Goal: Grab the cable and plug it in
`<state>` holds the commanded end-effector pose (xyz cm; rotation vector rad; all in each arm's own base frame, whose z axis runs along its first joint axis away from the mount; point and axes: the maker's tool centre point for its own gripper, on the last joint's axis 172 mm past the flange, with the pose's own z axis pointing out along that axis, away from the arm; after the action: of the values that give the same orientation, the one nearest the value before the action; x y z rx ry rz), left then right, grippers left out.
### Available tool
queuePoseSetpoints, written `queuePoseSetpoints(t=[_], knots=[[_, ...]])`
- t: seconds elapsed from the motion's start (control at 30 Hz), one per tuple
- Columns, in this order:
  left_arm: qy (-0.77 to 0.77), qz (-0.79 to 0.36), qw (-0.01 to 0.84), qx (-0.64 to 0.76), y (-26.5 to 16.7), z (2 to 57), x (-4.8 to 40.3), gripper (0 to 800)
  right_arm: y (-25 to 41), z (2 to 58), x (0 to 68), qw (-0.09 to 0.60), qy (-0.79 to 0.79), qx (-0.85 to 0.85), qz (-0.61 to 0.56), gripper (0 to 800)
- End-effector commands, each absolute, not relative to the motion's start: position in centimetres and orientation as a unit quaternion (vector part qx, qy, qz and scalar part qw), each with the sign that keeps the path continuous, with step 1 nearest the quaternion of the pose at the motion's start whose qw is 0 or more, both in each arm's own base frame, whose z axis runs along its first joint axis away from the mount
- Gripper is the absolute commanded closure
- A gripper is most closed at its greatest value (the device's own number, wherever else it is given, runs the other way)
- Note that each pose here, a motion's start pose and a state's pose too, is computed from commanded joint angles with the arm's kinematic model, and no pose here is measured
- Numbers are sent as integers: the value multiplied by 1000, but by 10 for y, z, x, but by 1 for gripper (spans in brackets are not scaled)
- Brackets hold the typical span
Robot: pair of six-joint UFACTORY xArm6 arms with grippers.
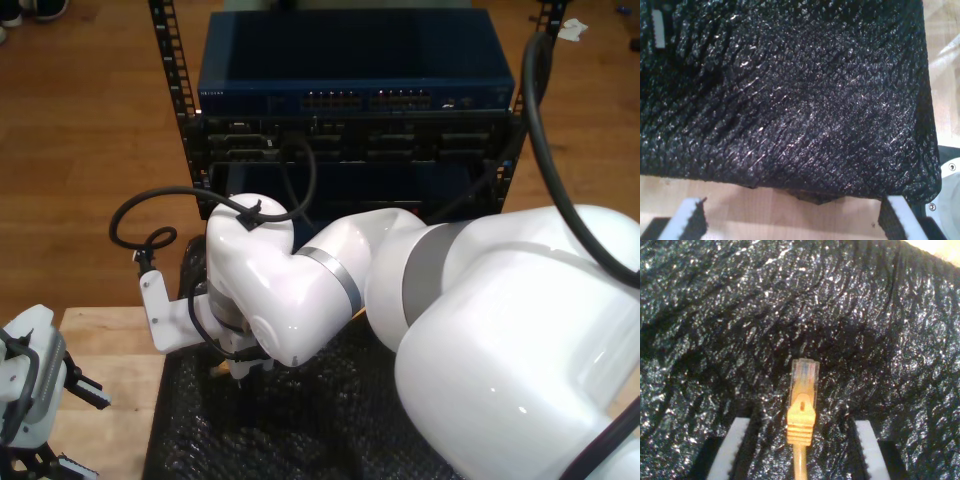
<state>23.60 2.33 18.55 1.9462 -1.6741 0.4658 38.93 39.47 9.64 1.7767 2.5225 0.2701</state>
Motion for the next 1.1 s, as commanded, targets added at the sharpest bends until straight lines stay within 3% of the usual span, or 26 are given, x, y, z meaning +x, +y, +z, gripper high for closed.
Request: queuePoseSetpoints(t=[0.53, 1.1], knots=[[-619, 172, 263, 720, 23, 185, 236, 1, 387, 95, 398, 82, 811, 574, 81, 377], [-619, 172, 264, 719, 23, 186, 236, 1, 396, 94, 388, 80, 803, 585, 82, 376]])
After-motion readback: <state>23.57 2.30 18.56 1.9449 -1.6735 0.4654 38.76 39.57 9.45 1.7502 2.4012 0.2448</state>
